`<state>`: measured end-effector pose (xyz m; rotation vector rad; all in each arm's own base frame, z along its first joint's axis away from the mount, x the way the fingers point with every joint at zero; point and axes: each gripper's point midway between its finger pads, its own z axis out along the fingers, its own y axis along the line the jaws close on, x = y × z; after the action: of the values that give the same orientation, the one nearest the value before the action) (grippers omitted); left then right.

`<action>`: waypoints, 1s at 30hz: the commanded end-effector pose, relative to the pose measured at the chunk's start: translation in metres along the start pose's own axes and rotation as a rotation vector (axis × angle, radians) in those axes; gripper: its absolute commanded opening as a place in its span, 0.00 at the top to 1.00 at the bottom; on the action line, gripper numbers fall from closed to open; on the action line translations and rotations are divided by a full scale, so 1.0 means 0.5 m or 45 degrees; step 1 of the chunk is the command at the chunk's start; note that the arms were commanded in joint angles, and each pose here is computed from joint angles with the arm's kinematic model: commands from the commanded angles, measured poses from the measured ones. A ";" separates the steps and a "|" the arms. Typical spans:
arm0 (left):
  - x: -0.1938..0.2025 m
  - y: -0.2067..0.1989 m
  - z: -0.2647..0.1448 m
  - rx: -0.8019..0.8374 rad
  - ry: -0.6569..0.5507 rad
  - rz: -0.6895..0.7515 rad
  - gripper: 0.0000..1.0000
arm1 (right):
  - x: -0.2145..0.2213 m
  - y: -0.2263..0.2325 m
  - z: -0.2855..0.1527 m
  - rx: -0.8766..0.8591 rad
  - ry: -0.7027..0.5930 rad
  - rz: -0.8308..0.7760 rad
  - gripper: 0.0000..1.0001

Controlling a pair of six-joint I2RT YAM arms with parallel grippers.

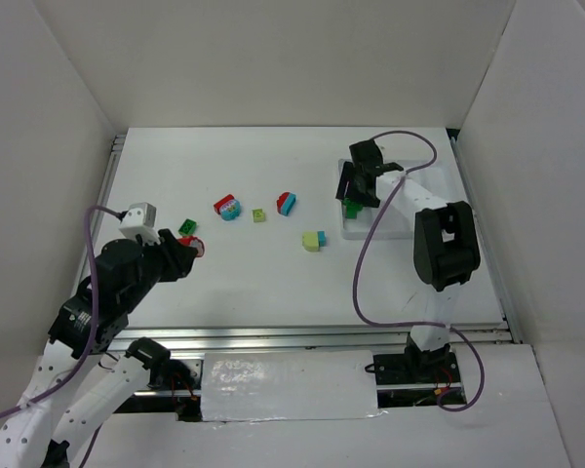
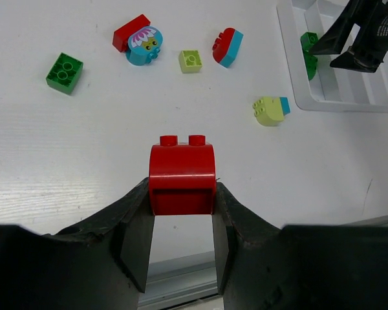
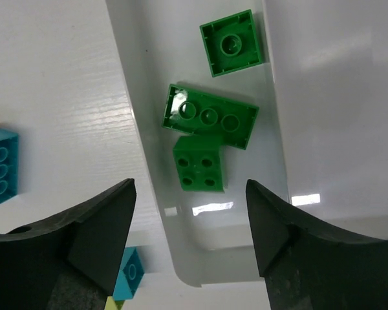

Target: Sort the legos into containers by color

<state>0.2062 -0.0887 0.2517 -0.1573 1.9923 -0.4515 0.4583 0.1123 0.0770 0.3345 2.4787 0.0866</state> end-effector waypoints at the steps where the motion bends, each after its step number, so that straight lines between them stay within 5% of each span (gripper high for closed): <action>1: -0.017 -0.012 0.003 0.038 -0.033 0.032 1.00 | -0.052 0.013 -0.075 -0.059 -0.092 0.023 0.23; 5: -0.014 -0.057 0.000 0.195 -0.006 0.058 1.00 | -0.016 0.089 -0.168 -0.380 -0.078 -0.065 0.23; 8: 0.003 -0.167 -0.024 0.598 0.089 0.099 1.00 | 0.095 0.236 -0.336 -1.071 0.027 -0.288 0.22; 10: 0.015 -0.223 -0.047 0.832 0.140 0.108 1.00 | 0.177 0.292 -0.482 -1.527 0.075 -0.436 0.01; 12: 0.020 -0.289 -0.101 1.157 0.192 0.124 1.00 | 0.243 0.338 -0.581 -1.752 0.062 -0.568 0.00; 18: 0.024 -0.342 -0.201 1.564 0.246 0.177 1.00 | 0.331 0.358 -0.767 -2.145 -0.029 -0.631 0.00; 30: 0.026 -0.334 -0.194 1.500 0.258 0.145 1.00 | 0.342 0.347 -0.901 -2.417 -0.052 -0.639 0.04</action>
<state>0.0979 -0.2213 0.3350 0.7363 1.6216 -1.5114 0.1120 0.3361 0.3303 -0.9533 1.5286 1.8395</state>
